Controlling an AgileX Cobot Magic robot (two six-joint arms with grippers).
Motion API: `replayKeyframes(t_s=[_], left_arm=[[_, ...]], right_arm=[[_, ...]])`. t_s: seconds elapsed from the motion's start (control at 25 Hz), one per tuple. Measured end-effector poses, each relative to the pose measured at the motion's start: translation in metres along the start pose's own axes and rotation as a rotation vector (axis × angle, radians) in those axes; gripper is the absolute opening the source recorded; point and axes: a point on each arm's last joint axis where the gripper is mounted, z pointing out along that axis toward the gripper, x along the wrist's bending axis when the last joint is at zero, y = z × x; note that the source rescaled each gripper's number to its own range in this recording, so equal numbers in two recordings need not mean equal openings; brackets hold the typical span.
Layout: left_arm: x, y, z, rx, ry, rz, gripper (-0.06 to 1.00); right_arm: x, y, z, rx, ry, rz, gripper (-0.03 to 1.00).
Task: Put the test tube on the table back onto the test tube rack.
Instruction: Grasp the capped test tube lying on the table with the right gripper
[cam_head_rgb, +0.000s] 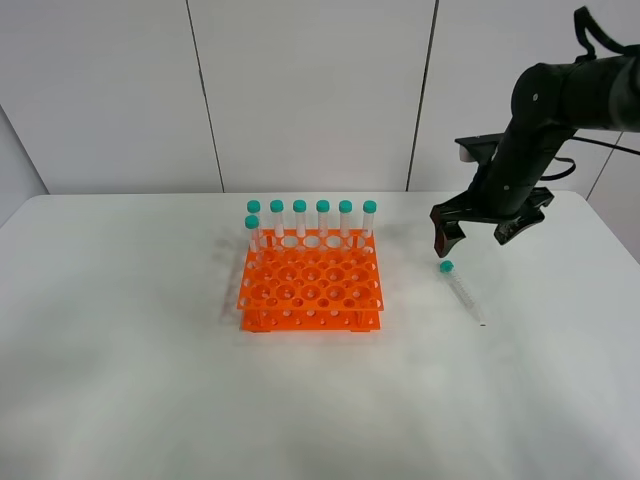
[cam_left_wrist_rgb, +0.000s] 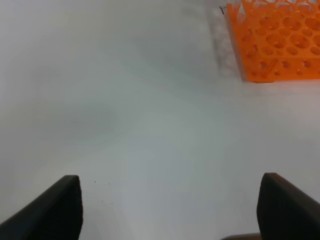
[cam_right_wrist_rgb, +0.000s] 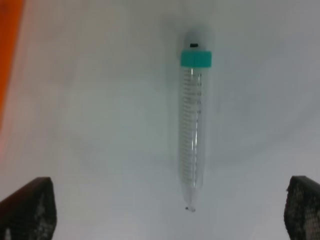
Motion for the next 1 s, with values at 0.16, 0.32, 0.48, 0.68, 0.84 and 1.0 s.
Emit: replayKeyframes(t_s=[0.16, 0.32, 0.48, 0.68, 0.84, 1.0], left_arm=[[0.0, 0.0, 0.0, 0.0, 0.0, 0.0, 1.0], [0.0, 0.0, 0.0, 0.0, 0.0, 0.0, 1.0], [0.0, 0.0, 0.0, 0.0, 0.0, 0.0, 1.0], [0.0, 0.0, 0.0, 0.0, 0.0, 0.0, 1.0], [0.0, 0.0, 0.0, 0.0, 0.0, 0.0, 1.0], [0.0, 0.0, 0.0, 0.0, 0.0, 0.0, 1.0]], right_arm=[[-0.001, 0.0, 0.024, 0.052, 0.003, 0.001, 1.0], [-0.001, -0.001, 0.037, 0.08, 0.006, 0.002, 1.0], [-0.008, -0.002, 0.039, 0.085, 0.006, 0.02, 1.0], [-0.024, -0.006, 0.038, 0.1, 0.046, 0.082, 1.0], [-0.029, -0.008, 0.037, 0.105, 0.065, 0.097, 1.0], [-0.023, -0.007, 0.038, 0.105, 0.07, 0.081, 1.0]])
